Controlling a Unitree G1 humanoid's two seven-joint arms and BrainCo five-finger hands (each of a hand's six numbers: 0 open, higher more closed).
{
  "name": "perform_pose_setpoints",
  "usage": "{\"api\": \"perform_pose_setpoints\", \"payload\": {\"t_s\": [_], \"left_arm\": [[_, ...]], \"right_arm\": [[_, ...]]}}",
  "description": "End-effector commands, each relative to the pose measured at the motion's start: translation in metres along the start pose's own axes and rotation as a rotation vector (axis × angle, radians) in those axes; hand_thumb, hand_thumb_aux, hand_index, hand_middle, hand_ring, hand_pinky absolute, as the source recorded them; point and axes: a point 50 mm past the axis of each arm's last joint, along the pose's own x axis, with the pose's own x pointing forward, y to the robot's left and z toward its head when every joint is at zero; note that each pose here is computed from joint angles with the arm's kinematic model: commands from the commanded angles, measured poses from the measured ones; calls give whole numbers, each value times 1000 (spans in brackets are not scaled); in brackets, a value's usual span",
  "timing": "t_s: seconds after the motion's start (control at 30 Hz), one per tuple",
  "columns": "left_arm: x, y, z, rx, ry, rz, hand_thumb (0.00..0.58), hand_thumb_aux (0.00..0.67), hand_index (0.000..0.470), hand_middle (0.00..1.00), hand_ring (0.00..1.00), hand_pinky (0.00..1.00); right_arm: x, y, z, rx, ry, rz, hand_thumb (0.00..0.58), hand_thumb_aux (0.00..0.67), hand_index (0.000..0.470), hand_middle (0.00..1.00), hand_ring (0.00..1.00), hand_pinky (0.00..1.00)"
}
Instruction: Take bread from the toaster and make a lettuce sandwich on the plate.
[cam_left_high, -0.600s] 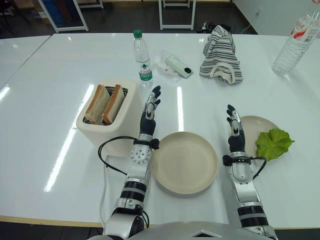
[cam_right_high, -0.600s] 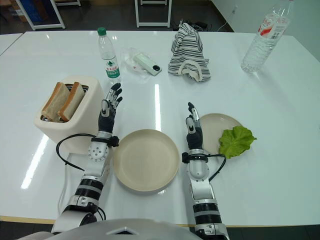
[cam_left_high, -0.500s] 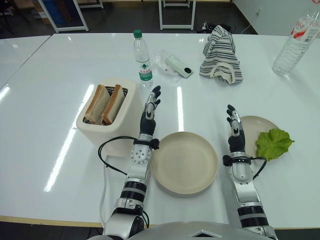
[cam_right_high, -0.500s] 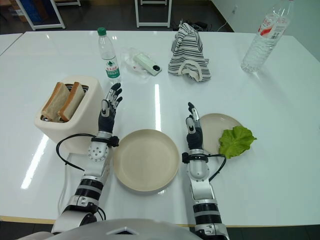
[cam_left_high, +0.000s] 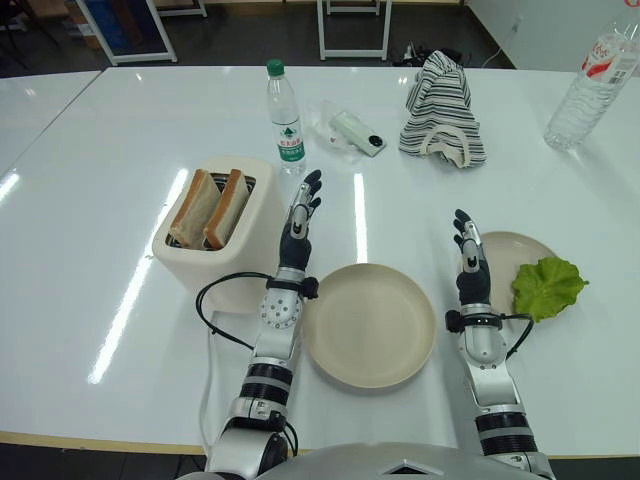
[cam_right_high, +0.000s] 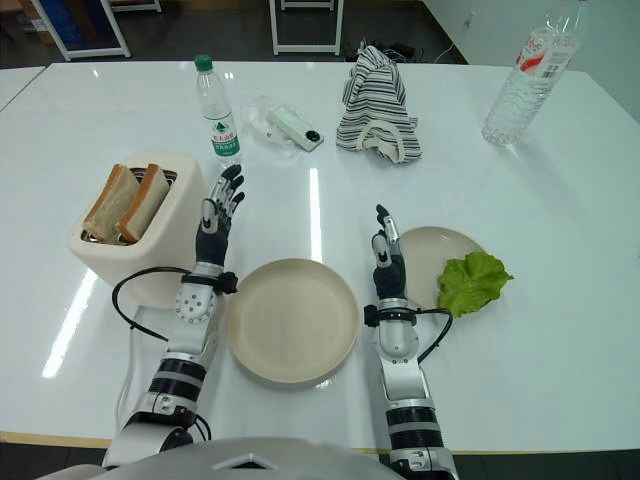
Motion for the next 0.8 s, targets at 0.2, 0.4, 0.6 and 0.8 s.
{"api": "perform_pose_setpoints", "payload": {"t_s": [0.2, 0.4, 0.6, 0.8], "left_arm": [[-28, 6, 121, 126, -396, -131, 0, 0, 0, 0, 0, 0], [-39, 83, 159, 530, -409, 74, 0, 0, 0, 0, 0, 0], [-53, 154, 140, 1346, -103, 266, 0, 0, 0, 0, 0, 0], [-56, 176, 109, 1395, 133, 292, 0, 0, 0, 0, 0, 0]], "right_arm": [[-2, 0, -4, 10, 26, -11, 0, 0, 0, 0, 0, 0], [0, 4, -6, 14, 31, -12, 0, 0, 0, 0, 0, 0], [3, 5, -4, 16, 19, -8, 0, 0, 0, 0, 0, 0], [3, 4, -4, 13, 22, -6, 0, 0, 0, 0, 0, 0]]}}
